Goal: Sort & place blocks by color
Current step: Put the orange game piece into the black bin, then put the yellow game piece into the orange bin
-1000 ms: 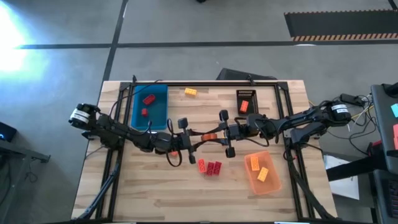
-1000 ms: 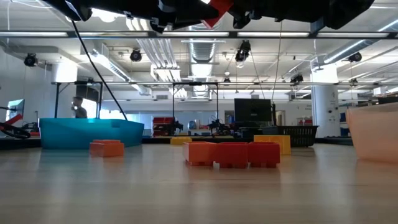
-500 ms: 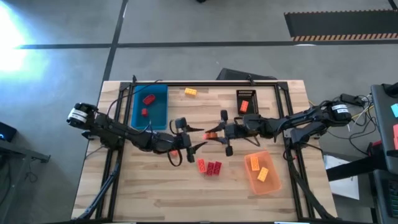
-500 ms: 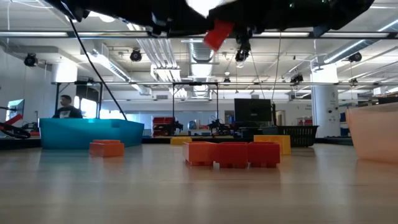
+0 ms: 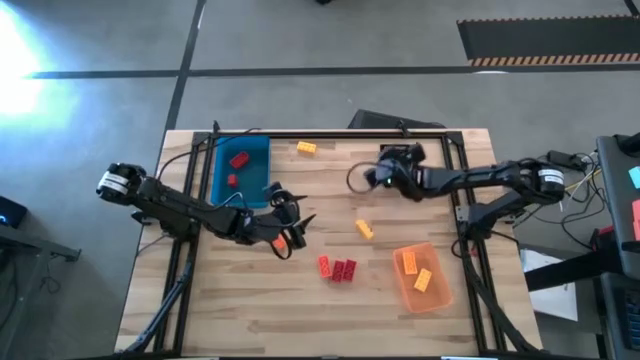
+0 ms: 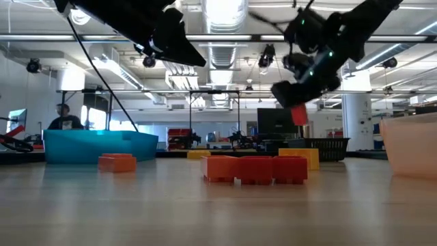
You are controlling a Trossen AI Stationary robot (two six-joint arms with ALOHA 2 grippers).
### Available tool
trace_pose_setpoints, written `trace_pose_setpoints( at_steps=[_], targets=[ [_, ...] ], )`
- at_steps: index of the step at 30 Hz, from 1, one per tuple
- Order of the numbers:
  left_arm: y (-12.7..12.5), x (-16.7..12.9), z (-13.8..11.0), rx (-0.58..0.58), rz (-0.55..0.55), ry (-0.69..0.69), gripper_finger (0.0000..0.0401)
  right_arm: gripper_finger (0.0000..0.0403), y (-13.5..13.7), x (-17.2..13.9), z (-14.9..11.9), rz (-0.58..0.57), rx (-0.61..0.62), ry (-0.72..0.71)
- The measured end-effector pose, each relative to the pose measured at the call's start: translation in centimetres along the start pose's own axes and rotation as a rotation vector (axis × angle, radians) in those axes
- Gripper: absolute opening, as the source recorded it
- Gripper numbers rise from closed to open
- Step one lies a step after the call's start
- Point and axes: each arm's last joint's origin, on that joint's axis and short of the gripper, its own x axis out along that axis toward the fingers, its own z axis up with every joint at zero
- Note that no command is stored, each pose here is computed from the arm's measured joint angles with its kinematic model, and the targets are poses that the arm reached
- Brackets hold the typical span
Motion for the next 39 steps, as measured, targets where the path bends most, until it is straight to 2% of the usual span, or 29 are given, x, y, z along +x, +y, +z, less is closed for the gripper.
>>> trace_pose_setpoints(
  at_steps=[2, 8, 10, 17, 24, 30, 35, 39],
  targets=[
    [0.0, 0.0, 0.0, 0.001, 0.0, 0.001, 0.0247, 0.0083, -1.4, 1.2, -0.4, -0.054, 0.085, 0.071],
    [0.0, 0.0, 0.1, -0.001, 0.0, -0.002, 0.0247, 0.0083, -3.8, 3.7, -0.7, -0.056, 0.239, 0.175],
    [0.0, 0.0, 0.1, -0.002, 0.001, -0.002, 0.0247, 0.0088, -4.2, 3.9, -0.7, -0.071, 0.25, 0.18],
    [0.0, 0.0, 0.1, -0.001, 0.006, -0.002, 0.0247, 0.0171, -4.5, 4.2, -0.7, -0.082, 0.26, 0.184],
    [0.0, 0.0, 0.1, 0.0, 0.008, -0.001, 0.0247, 0.0175, -4.6, 4.1, -0.6, -0.073, 0.262, 0.182],
    [0.3, -0.3, 0.2, 0.019, 0.007, -0.002, 0.0247, 0.0161, -4.5, 3.6, 0.8, 0.059, 0.318, 0.166],
    [1.3, -1.4, 1.2, 0.044, 0.009, -0.03, 0.0247, 0.0144, -3.8, 3.6, 4.4, 0.234, 0.354, 0.132],
    [2.7, -2.7, 2.1, 0.049, 0.026, -0.064, 0.0247, 0.0129, -2.6, 4.4, 7.4, 0.35, 0.302, 0.102]
  ],
)
